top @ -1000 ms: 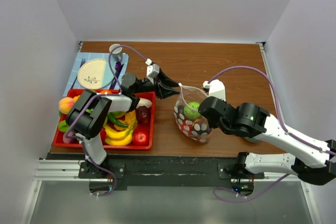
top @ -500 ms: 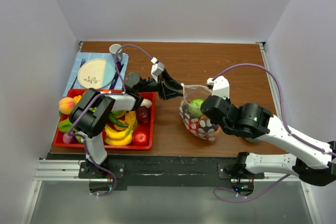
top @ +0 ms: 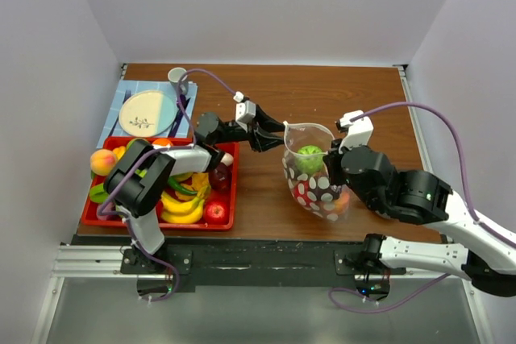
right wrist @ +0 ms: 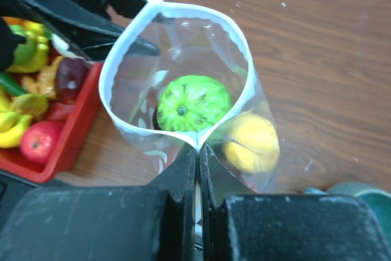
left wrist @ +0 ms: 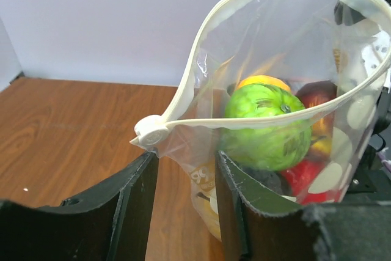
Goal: Place the food in the zip-top bag and seal the zipper
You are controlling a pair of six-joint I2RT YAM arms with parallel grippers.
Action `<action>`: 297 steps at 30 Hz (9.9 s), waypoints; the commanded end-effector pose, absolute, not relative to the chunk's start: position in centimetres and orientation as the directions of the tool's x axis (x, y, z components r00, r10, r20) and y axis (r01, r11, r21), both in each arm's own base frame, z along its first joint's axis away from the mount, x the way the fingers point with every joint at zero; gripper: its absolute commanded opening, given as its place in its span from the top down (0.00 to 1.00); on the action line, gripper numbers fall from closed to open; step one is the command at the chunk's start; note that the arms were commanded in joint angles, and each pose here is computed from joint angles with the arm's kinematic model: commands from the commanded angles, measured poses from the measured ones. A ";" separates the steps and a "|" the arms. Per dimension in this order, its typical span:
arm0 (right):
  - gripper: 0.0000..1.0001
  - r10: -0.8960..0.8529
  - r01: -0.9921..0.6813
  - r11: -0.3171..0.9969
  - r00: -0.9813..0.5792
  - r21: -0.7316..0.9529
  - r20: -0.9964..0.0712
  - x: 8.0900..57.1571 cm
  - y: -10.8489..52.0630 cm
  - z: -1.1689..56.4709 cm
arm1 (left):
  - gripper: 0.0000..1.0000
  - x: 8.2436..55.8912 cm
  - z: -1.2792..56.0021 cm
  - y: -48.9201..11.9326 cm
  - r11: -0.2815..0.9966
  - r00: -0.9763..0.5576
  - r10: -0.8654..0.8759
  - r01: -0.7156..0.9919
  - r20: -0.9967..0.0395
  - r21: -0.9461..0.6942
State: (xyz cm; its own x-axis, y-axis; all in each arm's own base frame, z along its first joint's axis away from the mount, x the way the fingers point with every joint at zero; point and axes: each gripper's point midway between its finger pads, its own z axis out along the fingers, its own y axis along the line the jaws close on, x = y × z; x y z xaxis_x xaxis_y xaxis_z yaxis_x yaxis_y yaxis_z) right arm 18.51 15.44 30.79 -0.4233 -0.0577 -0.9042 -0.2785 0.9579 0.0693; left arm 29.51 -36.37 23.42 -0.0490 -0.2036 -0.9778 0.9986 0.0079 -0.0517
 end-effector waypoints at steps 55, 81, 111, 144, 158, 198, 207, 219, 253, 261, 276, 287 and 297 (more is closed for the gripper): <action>1.00 0.067 -0.714 0.667 -0.227 0.213 -0.972 13.1 18.3 42.6 | 0.40 21.9 37.0 -30.8 -0.260 -0.036 -0.420 0.962 -0.907 0.082; 1.00 0.072 -0.714 0.664 -0.235 0.222 -0.969 13.2 18.8 42.7 | 0.39 19.9 39.7 -31.2 -0.260 0.025 -0.493 0.950 -0.870 0.175; 1.00 -0.113 -0.325 0.943 -0.512 0.071 -0.851 16.9 15.6 26.6 | 1.00 21.7 33.0 -32.4 -0.292 0.027 -0.352 0.946 -0.935 0.138; 0.50 -0.256 -0.765 0.639 -0.306 0.077 -0.917 21.1 30.2 34.9 | 1.00 18.3 30.8 -30.7 -0.346 0.047 -0.264 0.928 -0.963 0.140; 0.59 -0.307 -0.785 0.597 -0.414 0.165 -0.857 22.3 29.6 31.0 | 1.00 18.0 31.2 -30.8 -0.355 0.056 -0.266 0.922 -0.962 0.151; 0.71 -0.359 -0.776 0.612 -0.446 0.155 -0.820 22.3 27.7 27.8 | 1.00 19.5 30.7 -31.3 -0.337 0.040 -0.271 0.932 -0.962 0.134; 0.84 -0.343 -0.766 0.624 -0.447 0.155 -0.826 22.3 27.3 27.9 | 1.00 19.8 30.6 -31.4 -0.332 0.032 -0.272 0.935 -0.962 0.125; 0.88 -0.320 -0.722 0.679 -0.454 0.134 -0.832 22.8 26.0 27.6 | 1.00 21.8 30.5 -31.2 -0.278 -0.006 -0.294 0.957 -0.956 0.080; 0.89 -0.220 -0.473 0.865 -0.658 0.168 -0.721 19.1 18.7 23.0 | 1.00 33.8 28.7 -30.6 0.216 -0.084 -0.260 0.966 -0.962 -0.142; 0.89 -0.184 -0.417 0.891 -0.694 0.179 -0.696 17.6 16.8 22.4 | 1.00 37.2 26.9 -29.7 0.396 -0.119 -0.213 0.897 -0.970 -0.197; 0.88 -0.110 -0.347 0.915 -0.705 0.205 -0.701 14.9 13.4 23.2 | 1.00 38.6 26.2 -29.2 0.466 -0.145 -0.212 0.855 -0.967 -0.230; 0.65 -0.090 -0.333 0.919 -0.697 0.210 -0.712 15.2 13.3 23.5 | 1.00 38.5 26.0 -29.8 0.435 -0.175 -0.211 0.864 -0.962 -0.253; 0.07 0.042 -0.212 0.956 -0.579 0.200 -0.814 19.4 13.3 29.1 | 0.70 38.6 26.0 -29.9 0.463 -0.212 -0.205 0.839 -0.955 -0.286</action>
State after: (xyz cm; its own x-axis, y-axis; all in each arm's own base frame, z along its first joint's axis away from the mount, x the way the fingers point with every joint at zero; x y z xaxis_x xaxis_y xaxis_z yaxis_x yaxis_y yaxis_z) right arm 17.28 13.17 26.02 -0.6597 -0.0451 -0.7501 -0.2670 0.9471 0.1778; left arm 37.66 -30.16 23.19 -0.2797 -0.1777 -0.9435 0.8414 0.4279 -0.3300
